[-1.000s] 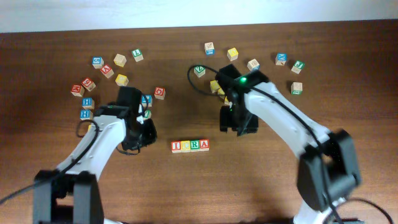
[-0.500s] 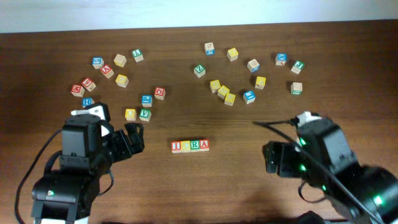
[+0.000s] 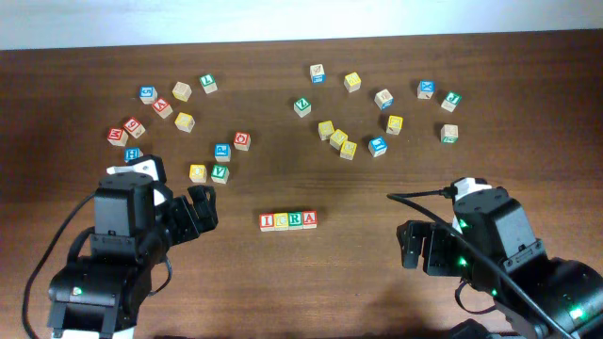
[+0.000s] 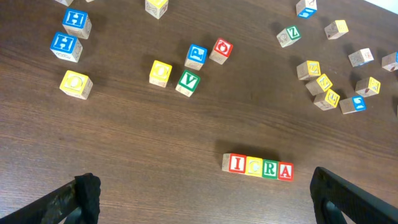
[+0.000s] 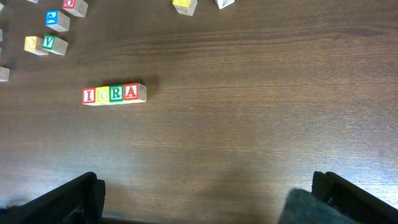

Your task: Spell out ICRA

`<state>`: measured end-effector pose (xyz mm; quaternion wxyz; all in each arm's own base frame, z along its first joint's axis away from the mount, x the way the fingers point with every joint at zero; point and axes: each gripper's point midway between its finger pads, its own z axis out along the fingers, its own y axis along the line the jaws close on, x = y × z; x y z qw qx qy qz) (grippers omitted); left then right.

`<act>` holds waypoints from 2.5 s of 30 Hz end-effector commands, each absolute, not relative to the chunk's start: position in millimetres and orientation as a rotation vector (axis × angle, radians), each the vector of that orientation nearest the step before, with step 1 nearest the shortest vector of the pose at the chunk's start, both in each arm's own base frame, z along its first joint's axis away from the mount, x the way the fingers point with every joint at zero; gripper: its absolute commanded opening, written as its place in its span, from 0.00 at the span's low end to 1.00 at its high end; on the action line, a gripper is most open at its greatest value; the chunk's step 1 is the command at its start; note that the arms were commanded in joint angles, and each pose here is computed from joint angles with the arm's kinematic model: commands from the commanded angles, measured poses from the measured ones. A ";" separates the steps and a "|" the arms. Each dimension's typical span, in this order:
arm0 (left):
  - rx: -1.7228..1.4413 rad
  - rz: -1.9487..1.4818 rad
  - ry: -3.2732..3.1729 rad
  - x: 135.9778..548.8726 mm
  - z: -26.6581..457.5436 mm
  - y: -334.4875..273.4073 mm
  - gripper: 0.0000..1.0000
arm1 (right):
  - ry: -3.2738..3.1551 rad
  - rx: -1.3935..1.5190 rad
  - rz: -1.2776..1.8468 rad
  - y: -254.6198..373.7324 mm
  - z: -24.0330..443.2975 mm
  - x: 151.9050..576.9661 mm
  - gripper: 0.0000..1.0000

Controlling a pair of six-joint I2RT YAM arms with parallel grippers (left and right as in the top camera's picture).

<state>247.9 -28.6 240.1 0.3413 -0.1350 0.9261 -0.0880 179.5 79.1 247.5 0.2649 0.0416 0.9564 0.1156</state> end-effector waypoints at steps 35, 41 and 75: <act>-0.355 -0.210 2.398 248.5 243.4 -25.3 0.99 | 1.566 -0.052 0.178 27.0 176.6 244.9 0.98; -0.355 -0.211 2.398 248.5 243.4 -25.3 0.99 | 1.615 -0.140 0.096 27.4 162.7 244.5 0.98; -0.355 -0.210 2.398 248.5 243.4 -25.3 0.99 | 1.645 -0.027 0.094 15.3 156.9 245.6 0.98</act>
